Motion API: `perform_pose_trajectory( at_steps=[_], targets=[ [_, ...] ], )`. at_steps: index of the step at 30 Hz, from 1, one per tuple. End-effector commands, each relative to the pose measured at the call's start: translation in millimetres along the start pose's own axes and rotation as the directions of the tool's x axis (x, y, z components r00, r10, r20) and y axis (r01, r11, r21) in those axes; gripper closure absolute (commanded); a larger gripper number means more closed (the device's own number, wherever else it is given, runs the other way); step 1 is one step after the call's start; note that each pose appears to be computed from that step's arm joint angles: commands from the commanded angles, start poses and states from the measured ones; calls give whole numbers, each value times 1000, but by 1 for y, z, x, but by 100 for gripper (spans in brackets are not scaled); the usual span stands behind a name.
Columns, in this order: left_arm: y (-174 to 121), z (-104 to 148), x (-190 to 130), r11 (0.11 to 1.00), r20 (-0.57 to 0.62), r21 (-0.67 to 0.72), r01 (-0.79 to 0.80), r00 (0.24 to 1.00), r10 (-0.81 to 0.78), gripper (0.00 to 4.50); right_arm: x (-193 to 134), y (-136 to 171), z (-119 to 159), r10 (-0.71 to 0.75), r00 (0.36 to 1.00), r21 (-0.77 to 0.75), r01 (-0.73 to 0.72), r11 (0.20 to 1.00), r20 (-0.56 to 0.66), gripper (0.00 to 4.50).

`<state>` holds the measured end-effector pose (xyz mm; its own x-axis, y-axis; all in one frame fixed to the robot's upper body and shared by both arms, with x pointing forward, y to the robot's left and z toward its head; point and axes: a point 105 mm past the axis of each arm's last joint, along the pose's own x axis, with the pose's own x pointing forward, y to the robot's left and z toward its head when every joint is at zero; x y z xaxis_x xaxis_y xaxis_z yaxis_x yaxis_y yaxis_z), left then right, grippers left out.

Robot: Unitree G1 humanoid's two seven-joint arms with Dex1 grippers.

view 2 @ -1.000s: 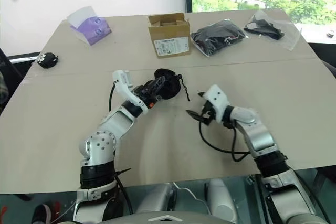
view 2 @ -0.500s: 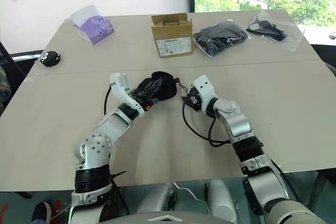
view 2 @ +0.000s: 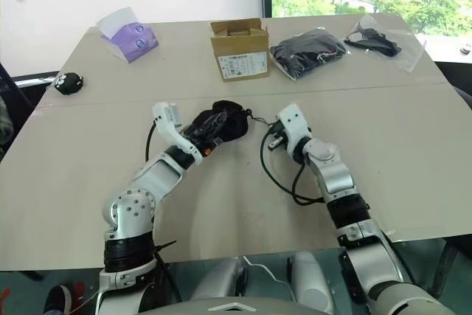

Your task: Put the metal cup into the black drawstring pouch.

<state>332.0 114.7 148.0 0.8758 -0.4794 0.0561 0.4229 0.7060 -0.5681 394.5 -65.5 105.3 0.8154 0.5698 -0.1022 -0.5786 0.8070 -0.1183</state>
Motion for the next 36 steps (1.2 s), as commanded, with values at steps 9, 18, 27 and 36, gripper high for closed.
perform_pose_trajectory(
  at_steps=[9,18,27,36],
  targets=[
    [-41,31,-12,977,126,16,212,969,-212,450,-29,-7,200,110,758,-447,255,857,643,447],
    [-46,53,1,904,25,387,179,979,-204,131,-46,28,234,271,681,-483,137,865,680,450],
    [-83,81,13,843,111,435,317,910,-399,131,-48,38,234,319,684,-535,122,836,656,450],
    [-78,85,25,836,115,463,295,915,-386,131,-54,52,238,370,665,-555,81,828,649,450]
  ],
)
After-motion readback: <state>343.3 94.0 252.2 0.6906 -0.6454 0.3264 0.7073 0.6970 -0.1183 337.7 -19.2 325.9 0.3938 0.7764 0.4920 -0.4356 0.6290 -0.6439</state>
